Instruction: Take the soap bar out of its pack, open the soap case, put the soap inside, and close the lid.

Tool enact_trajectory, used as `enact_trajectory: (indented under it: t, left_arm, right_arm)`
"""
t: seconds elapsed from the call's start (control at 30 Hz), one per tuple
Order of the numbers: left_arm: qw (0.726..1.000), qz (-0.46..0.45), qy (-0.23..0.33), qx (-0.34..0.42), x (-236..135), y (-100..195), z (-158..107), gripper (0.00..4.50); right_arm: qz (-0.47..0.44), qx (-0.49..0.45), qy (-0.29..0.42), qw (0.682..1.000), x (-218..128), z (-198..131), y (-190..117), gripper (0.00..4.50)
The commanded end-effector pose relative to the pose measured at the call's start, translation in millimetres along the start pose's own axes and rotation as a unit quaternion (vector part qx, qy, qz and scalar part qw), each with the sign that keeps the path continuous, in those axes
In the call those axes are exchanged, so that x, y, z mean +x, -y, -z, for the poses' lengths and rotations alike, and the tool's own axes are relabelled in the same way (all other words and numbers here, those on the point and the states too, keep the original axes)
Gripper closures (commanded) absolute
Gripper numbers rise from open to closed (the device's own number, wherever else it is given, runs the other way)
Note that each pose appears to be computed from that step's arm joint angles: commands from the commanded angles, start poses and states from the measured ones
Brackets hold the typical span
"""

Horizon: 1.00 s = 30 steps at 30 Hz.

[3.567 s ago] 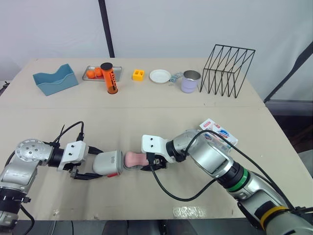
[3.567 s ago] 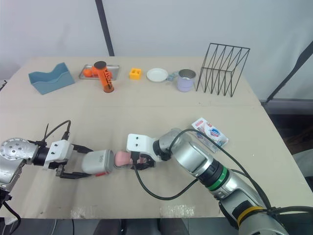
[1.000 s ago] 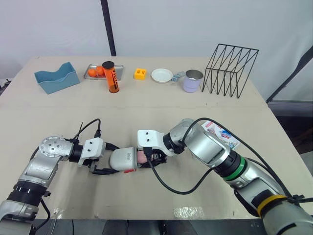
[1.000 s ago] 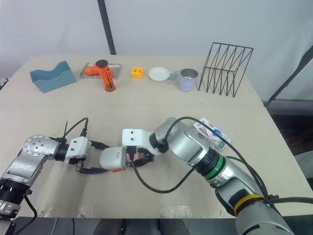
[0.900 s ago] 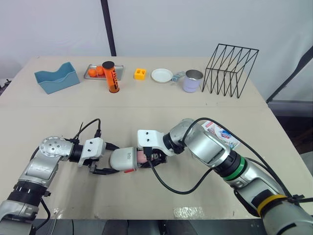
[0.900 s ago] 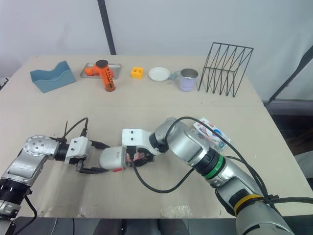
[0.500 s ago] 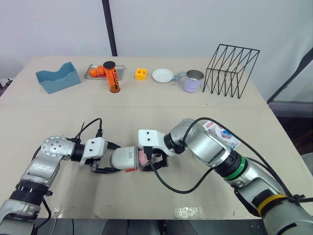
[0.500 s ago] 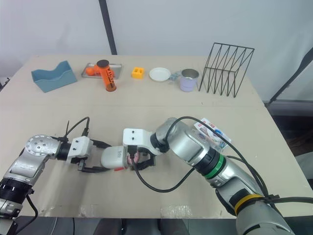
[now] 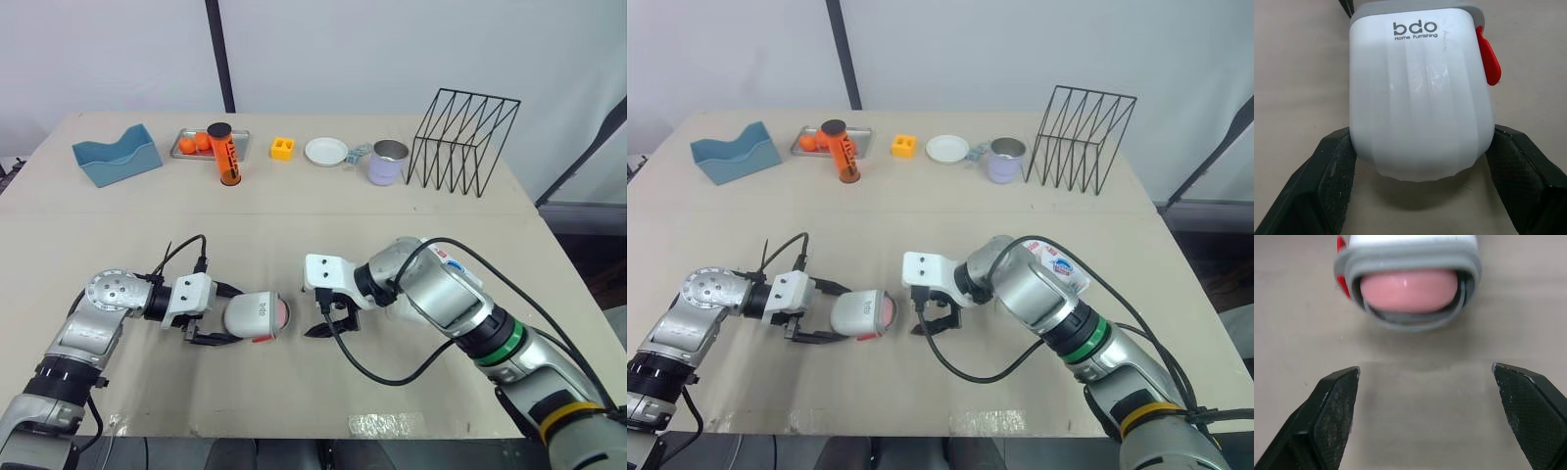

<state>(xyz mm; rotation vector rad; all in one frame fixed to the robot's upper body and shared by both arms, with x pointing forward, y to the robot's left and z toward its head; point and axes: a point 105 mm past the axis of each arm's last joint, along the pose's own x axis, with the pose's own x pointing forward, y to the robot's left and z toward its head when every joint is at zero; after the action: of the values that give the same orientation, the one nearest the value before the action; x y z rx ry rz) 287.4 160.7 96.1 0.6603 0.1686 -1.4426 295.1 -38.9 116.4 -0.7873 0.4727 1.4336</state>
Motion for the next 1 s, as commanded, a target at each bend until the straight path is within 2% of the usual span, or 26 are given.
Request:
enact_trajectory:
  t: [0.03,0.1,0.3,0.4,1.0]
  left_arm:
    - [1.0,-0.002,-0.001,0.015,0,-4,-3,0.91]
    - [1.0,0.0,0.001,0.016,1,-4,-4,0.91]
    - [1.0,0.002,0.005,0.018,2,-5,-6,0.91]
    - [1.0,0.003,0.007,0.019,4,-4,-7,0.91]
    - [1.0,0.003,0.01,0.021,6,-5,-11,0.91]
  right_arm:
    - [0.017,-0.024,0.034,0.999,-15,-4,3,0.26]
    - [0.017,-0.035,0.039,0.998,-17,-2,3,0.72]
    - [0.016,-0.056,0.05,0.997,-17,-2,-1,3.43]
    - [0.013,-0.068,0.055,0.996,-14,-4,-4,4.41]
    - [0.005,-0.093,0.068,0.993,9,-18,-5,4.41]
